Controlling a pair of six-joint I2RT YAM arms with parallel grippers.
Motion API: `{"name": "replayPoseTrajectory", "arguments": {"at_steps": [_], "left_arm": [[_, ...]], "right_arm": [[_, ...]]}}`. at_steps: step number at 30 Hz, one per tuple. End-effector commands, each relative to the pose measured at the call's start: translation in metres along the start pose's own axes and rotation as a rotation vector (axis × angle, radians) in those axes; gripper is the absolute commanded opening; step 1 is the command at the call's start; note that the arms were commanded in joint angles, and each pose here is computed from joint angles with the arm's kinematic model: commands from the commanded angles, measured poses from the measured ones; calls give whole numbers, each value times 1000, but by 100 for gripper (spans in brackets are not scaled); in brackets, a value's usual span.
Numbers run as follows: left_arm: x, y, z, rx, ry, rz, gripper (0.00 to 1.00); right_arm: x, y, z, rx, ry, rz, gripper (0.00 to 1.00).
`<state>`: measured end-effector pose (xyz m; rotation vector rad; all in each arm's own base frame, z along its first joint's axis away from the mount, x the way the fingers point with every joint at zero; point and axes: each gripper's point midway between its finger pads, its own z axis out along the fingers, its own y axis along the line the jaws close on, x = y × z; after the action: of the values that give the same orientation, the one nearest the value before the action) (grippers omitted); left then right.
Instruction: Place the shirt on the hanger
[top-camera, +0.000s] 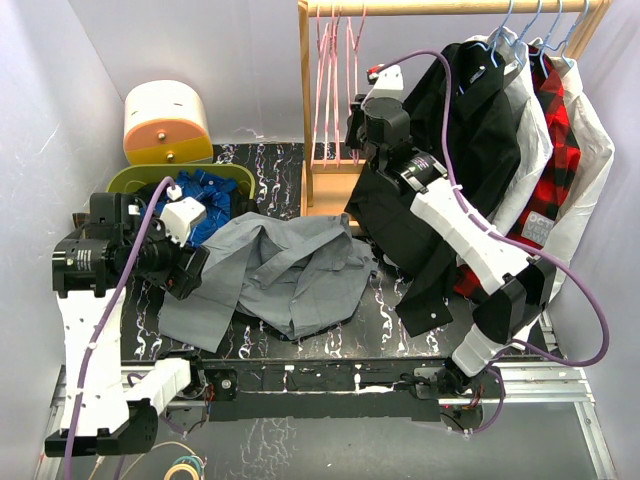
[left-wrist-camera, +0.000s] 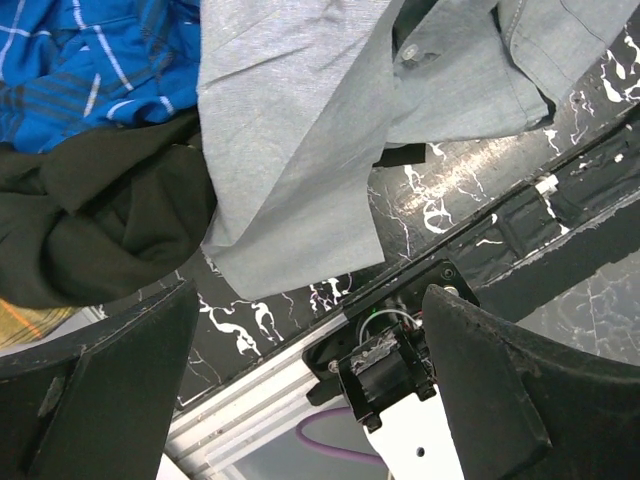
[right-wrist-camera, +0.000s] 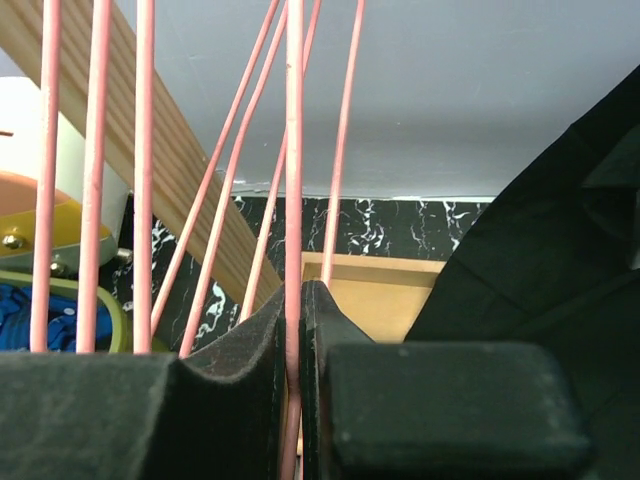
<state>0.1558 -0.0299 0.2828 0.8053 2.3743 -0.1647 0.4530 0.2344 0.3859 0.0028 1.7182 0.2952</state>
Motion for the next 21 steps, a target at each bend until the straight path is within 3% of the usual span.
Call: {"name": "replayPoseTrajectory", "arguments": {"at_steps": [1,5,10,21], "left_arm": [[-1,-12,7,92,-15,27,91],[-6,-24,14,174,-33,11,91],[-20,-58,29,419,-56,-85,86],[-28,-97,61,434,177,191,77]], "right_arm": [[-68,-5,-23,11,-192,39,8],[-90,-2,-37,-20,-257,52,8],[-106,-2,-51,-33,-285,64,8],[-101,-28,-89,16,-276,107,8]]}}
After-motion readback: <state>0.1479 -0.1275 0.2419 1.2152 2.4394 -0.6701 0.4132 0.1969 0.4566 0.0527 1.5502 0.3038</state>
